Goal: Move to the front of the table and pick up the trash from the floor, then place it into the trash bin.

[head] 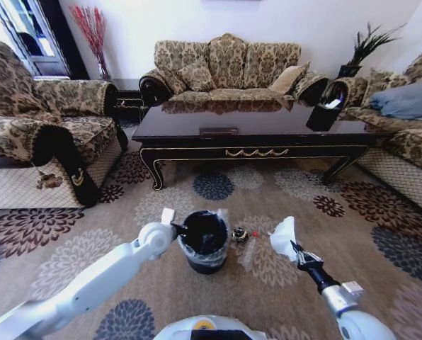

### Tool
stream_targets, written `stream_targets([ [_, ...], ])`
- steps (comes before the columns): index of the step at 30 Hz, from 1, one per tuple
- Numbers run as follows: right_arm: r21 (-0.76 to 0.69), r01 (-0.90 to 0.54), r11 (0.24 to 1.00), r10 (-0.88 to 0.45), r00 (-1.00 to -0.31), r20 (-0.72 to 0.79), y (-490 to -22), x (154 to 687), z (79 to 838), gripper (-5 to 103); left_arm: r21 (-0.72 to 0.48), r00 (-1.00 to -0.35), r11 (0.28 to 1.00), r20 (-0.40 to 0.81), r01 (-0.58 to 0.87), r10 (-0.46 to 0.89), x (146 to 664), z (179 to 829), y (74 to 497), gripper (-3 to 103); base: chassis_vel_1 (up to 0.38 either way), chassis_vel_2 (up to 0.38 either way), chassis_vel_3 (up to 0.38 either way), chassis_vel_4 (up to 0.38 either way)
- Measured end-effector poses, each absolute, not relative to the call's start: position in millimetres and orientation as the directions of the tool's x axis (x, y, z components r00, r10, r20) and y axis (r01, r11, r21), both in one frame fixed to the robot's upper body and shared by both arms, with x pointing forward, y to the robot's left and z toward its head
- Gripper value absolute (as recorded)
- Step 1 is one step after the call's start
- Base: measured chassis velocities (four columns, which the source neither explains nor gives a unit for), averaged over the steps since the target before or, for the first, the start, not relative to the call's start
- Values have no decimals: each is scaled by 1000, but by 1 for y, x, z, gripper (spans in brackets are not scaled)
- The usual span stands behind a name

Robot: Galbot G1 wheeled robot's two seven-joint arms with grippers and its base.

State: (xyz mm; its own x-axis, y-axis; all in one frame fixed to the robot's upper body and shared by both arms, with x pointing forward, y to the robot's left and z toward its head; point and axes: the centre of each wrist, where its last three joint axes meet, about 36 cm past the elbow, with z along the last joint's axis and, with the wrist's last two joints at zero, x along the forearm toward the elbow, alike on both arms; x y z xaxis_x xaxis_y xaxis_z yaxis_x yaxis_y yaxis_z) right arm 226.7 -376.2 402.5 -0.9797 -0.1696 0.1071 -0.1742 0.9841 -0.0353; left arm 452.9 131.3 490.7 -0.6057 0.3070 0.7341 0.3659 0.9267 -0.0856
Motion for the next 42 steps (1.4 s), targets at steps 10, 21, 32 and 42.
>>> stream_targets([
  [10,-29,-246,969,-245,-969,17,-334,216,454,0,-113,-552,889,747,444,371,463,502,89,2,0,0,0,0],
  [21,3,-307,952,-307,-952,-5,-302,205,474,0,-94,-493,846,776,525,392,454,501,50,2,0,0,0,0],
  [32,-17,-347,938,-347,-938,27,-296,205,467,0,-73,-495,841,780,537,383,460,505,39,2,0,0,0,0],
  [42,-36,-355,934,-352,-934,60,-298,201,461,15,-77,-477,829,787,553,391,454,502,33,2,0,0,0,0],
])
